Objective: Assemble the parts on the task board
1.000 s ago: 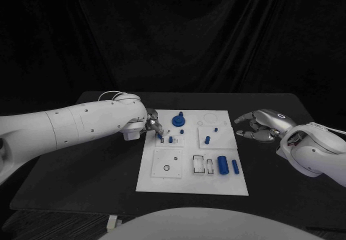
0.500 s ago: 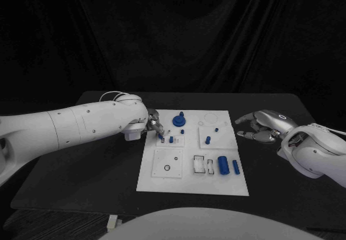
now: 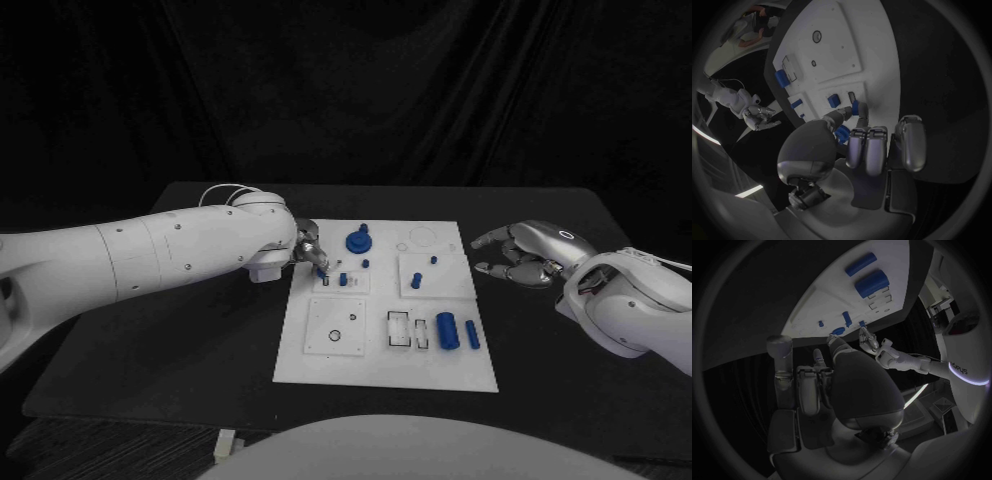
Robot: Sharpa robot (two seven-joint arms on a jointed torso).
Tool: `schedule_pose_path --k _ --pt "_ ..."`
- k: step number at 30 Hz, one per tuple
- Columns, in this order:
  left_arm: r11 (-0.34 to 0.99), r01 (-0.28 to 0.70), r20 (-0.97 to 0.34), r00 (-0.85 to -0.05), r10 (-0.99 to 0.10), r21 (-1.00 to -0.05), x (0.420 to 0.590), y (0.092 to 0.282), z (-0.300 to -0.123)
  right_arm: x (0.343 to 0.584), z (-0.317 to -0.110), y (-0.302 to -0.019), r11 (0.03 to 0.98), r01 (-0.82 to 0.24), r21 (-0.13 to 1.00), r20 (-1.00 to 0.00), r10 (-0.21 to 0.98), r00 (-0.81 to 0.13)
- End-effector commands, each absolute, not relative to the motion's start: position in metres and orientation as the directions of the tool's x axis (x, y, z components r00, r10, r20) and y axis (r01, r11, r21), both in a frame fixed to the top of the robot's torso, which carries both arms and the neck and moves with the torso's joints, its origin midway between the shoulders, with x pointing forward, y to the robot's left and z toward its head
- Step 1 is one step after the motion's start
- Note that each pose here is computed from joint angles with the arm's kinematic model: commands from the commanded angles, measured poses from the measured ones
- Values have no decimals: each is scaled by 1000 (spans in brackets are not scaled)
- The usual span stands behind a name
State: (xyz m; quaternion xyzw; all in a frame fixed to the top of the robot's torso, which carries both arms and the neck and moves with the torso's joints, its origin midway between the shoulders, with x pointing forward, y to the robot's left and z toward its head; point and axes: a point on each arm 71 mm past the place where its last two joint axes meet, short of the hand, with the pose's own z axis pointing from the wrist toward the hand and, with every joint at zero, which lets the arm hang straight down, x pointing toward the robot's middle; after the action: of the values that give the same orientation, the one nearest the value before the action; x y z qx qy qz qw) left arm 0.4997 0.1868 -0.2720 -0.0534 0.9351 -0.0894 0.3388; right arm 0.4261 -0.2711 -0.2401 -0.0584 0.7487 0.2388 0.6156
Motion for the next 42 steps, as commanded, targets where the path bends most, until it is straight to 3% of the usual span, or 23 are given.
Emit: schedule_pose_path --k 1,42 --pt "976 -18 -631 -760 -154 -216 499 185 -273 426 -242 -272 886 -367 282 -949 202 -241" --pt "977 -5 -609 -781 -136 -211 489 184 -276 426 -243 -274 892 -356 279 -948 197 -248"
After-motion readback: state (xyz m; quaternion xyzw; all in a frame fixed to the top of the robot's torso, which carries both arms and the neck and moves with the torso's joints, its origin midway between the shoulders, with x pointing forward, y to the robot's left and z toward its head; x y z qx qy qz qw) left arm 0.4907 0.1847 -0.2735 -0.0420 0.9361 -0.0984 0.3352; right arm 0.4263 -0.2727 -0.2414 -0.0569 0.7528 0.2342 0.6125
